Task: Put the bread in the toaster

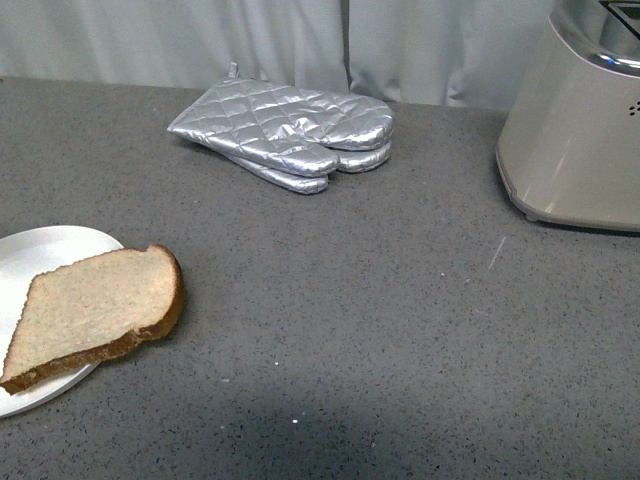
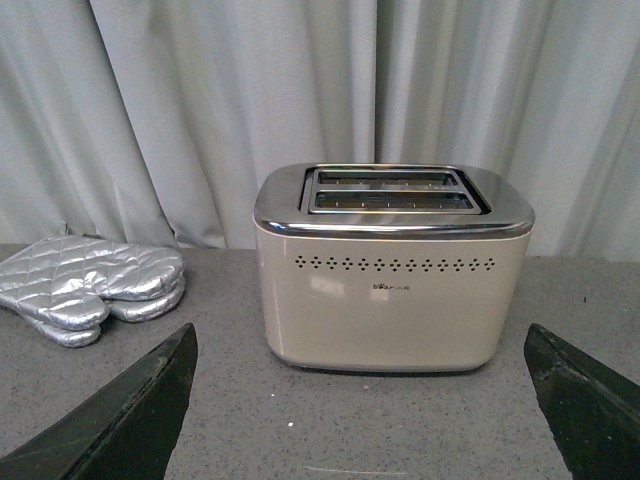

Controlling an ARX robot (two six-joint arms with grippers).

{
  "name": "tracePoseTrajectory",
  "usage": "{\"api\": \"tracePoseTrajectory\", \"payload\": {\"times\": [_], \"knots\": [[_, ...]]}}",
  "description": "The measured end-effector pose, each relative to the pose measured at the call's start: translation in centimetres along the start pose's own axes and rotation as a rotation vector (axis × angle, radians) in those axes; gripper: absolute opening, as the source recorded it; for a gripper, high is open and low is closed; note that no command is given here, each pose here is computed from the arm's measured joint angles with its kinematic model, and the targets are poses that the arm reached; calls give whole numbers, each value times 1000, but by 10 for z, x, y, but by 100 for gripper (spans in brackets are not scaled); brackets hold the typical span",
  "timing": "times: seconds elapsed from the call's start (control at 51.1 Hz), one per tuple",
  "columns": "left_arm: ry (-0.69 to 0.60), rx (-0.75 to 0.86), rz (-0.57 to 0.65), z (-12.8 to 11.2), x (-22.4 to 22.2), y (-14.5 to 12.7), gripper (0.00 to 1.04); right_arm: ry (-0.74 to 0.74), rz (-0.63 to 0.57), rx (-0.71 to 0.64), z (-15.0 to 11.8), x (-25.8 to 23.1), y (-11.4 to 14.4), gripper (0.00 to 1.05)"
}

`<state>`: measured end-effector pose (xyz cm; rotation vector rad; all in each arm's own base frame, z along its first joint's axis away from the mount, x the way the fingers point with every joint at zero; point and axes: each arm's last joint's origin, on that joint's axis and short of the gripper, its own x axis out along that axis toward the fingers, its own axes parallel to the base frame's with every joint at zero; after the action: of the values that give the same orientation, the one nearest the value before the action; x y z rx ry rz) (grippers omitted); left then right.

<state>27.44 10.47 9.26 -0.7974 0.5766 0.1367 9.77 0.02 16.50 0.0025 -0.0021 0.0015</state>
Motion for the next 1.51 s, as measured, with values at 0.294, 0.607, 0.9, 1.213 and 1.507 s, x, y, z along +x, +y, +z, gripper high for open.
{"api": "tracePoseTrajectory", "payload": {"times": [0.294,0.607,0.9,1.213,1.507], "knots": [[116,209,64,19,31,32,98,0,0,0,0,0,0,95],[193,283,65,20,31,46,98,0,0,0,0,0,0,95],[346,464,35,6,28,45,98,0,0,0,0,0,0,95],[418,600,27,-1,29,41,79,0,0,0,0,0,0,95],[460,589,23,-4,30,44,34,0,0,0,0,0,0,95]]}}
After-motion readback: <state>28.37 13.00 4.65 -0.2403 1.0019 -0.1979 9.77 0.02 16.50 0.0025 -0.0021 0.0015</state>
